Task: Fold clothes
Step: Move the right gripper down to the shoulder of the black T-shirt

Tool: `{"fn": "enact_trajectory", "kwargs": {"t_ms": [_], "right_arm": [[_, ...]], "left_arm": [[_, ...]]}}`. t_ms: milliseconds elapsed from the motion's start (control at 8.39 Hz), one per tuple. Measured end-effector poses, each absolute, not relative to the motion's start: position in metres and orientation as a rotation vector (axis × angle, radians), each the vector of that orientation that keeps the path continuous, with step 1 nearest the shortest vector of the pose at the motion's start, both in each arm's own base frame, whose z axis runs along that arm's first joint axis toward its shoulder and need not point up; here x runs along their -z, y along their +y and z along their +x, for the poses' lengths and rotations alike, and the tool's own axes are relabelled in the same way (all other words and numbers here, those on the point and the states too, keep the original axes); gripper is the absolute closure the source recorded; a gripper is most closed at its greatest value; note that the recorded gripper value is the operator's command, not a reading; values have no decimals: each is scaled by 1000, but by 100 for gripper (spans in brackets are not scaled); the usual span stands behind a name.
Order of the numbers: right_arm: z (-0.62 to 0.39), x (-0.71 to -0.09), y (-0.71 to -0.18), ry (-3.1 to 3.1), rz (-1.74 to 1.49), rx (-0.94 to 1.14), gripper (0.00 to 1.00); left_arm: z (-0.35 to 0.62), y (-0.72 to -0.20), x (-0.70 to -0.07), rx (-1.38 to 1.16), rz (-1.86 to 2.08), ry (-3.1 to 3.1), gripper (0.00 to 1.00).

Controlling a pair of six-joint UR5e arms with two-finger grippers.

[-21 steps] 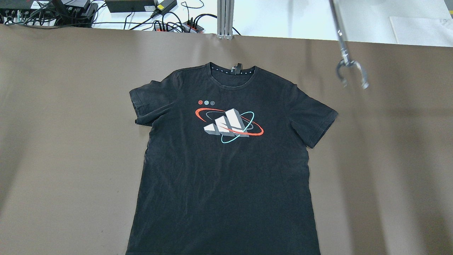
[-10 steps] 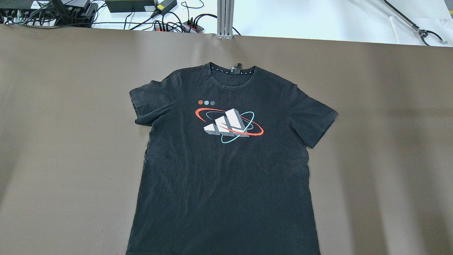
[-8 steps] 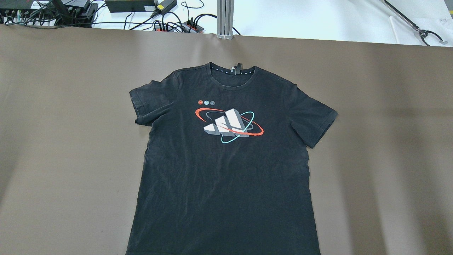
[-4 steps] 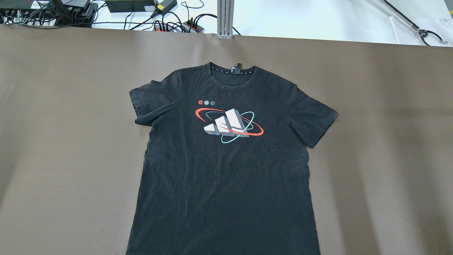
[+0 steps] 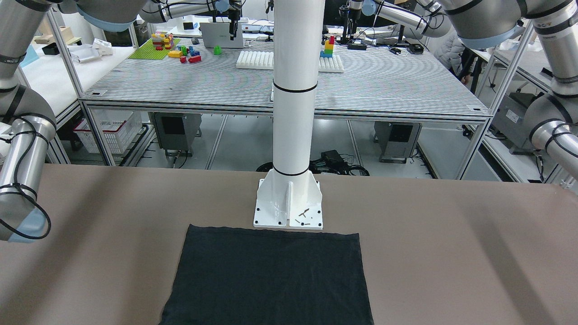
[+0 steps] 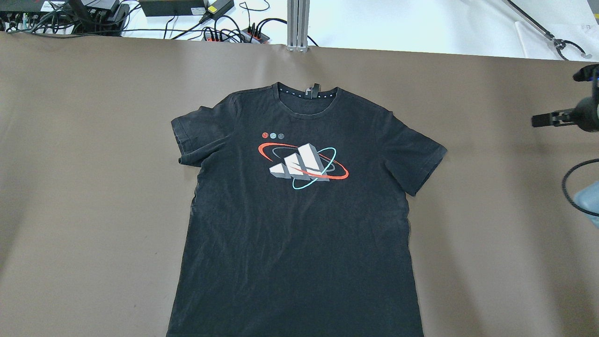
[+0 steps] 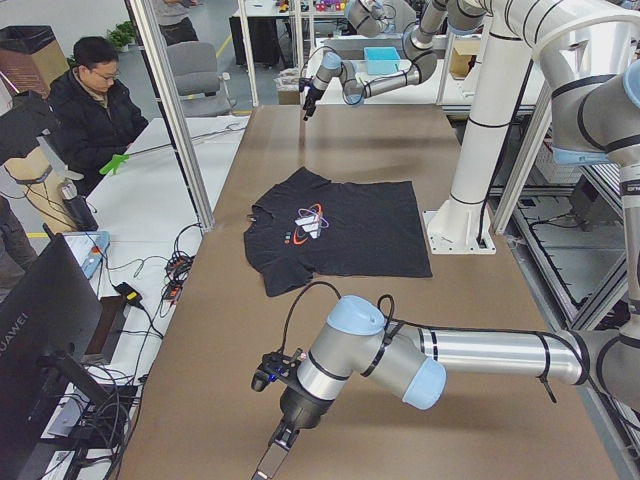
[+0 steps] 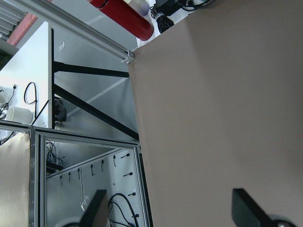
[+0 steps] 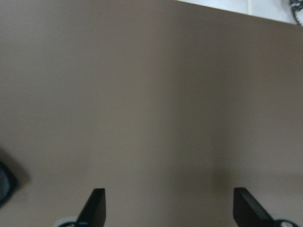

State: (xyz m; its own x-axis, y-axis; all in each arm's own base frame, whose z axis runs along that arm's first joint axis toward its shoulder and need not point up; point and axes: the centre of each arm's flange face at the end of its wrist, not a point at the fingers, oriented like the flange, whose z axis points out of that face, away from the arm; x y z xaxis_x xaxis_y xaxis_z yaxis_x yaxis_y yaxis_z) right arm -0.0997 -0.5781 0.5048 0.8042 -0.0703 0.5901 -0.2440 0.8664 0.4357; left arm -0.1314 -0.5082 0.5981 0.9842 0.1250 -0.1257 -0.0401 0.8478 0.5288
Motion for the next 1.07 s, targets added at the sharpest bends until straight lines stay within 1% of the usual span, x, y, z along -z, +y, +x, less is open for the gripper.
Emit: {"fn": "enact_trajectory", "kwargs": {"t_ms": [238, 358, 596, 1073], "right_arm": [[-172, -484, -598, -712, 464, -136, 10], [-202, -478, -609, -731, 436, -149, 14], [-248, -483, -624, -750, 402, -140, 19], [-302, -494, -614, -770, 380, -68, 27]], "left_arm": [[-129, -510, -597, -90, 553, 159, 7], [-128, -510, -597, -90, 554, 159, 7], [-124, -512, -595, -97, 556, 161, 7], [-122, -513, -593, -89, 559, 166, 7]]}}
